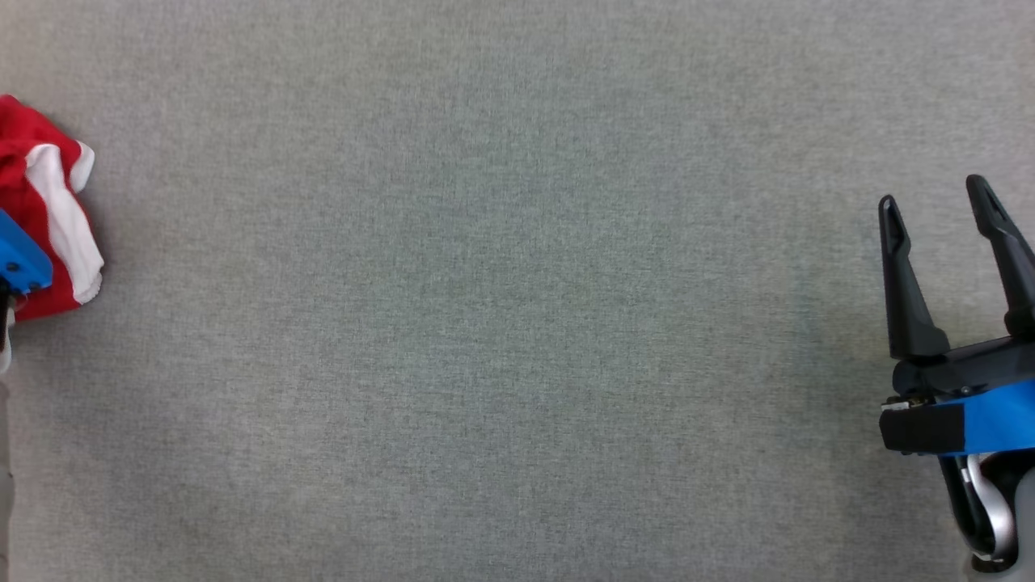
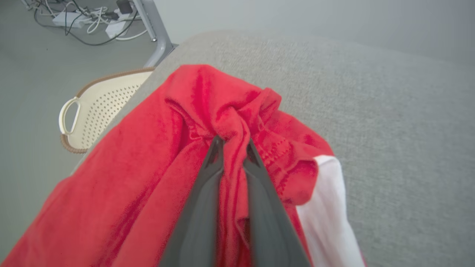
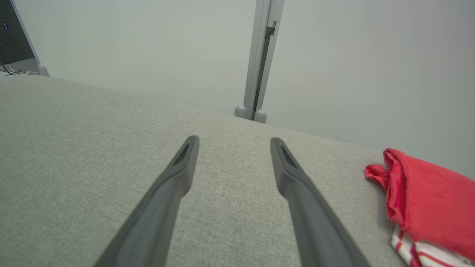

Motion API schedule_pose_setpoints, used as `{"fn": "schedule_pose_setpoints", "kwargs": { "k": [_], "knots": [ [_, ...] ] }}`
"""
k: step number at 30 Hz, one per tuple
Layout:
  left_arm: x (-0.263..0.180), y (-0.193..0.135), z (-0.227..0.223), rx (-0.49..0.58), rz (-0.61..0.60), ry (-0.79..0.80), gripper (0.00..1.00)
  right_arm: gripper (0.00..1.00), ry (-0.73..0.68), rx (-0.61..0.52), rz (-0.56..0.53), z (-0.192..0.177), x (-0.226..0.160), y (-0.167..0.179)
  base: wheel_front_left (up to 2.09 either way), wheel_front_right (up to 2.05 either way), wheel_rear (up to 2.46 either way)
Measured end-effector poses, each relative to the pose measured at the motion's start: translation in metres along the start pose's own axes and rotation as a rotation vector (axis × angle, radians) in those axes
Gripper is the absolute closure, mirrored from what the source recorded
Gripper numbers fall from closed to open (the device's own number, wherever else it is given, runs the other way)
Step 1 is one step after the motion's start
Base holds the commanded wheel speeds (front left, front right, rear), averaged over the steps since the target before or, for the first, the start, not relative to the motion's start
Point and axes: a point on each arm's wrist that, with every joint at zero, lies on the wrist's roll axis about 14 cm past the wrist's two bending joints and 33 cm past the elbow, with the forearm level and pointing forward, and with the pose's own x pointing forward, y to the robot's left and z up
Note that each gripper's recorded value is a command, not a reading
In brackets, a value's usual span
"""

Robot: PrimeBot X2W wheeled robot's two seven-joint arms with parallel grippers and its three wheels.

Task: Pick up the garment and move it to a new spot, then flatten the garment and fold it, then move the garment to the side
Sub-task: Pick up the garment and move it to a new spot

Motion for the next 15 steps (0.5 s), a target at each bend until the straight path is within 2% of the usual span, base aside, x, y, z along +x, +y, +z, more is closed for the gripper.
{"fn": "schedule_pose_setpoints", "kwargs": {
  "k": [5, 8, 12, 15],
  "knots": [
    [-0.016, -0.016, 0.074, 0.053, -0.05, -0.269, 1.0, 0.0, -0.044, 0.024, -0.024, 0.016, -0.011, -0.002, 0.0, 0.0, 0.0],
    [-0.034, -0.036, 0.126, 0.081, -0.104, -0.449, 1.0, 0.0, -0.072, 0.041, -0.047, 0.026, -0.019, -0.005, 0.0, 0.0, 0.0],
    [-0.068, -0.077, 0.188, 0.118, -0.21, -0.662, 1.0, 0.0, -0.099, 0.061, -0.08, 0.035, -0.033, -0.01, 0.0, 0.0, 0.0],
    [-0.098, -0.12, 0.225, 0.155, -0.318, -0.799, 1.0, 0.0, -0.109, 0.08, -0.107, 0.038, -0.046, -0.014, 0.0, 0.0, 0.0]
  ]
}}
